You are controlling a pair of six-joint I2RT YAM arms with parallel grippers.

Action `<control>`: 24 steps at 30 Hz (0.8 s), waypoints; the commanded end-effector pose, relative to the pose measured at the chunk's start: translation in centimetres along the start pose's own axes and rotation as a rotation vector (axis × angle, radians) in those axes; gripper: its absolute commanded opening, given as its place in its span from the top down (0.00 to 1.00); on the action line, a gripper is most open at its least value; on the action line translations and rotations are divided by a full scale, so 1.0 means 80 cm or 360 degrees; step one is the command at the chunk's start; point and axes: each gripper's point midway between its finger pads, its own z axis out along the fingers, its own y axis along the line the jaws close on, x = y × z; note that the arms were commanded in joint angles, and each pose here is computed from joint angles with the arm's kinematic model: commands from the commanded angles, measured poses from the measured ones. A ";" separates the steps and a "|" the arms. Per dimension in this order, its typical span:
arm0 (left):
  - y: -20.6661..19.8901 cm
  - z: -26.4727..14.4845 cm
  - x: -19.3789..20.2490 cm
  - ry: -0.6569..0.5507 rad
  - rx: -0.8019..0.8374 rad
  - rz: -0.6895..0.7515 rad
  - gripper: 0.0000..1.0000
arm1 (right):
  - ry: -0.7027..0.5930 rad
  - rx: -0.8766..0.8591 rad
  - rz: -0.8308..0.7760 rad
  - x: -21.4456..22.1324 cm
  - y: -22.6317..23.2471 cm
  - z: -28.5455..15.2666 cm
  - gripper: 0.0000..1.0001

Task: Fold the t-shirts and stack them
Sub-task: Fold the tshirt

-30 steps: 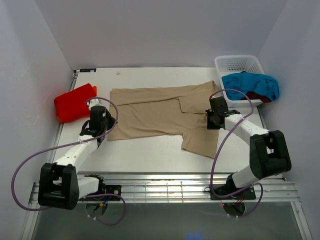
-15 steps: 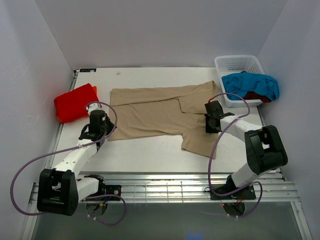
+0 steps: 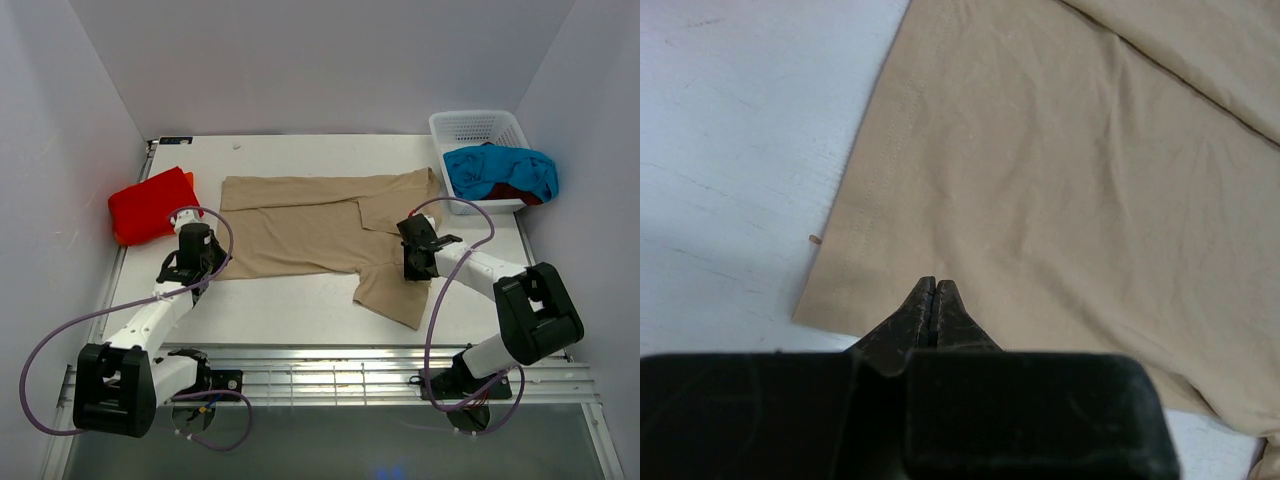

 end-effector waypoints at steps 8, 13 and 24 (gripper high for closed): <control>0.039 0.012 0.041 0.0192 -0.0247 0.0066 0.85 | -0.0124 0.0073 0.0086 -0.019 -0.023 -0.066 0.71; 0.053 0.009 0.042 0.0193 -0.0364 0.0069 0.81 | -0.0196 0.0049 0.0110 -0.025 -0.032 -0.102 0.66; 0.073 0.001 0.044 0.0196 -0.0526 0.0047 0.46 | -0.0215 -0.0086 0.0138 0.004 -0.029 -0.113 0.54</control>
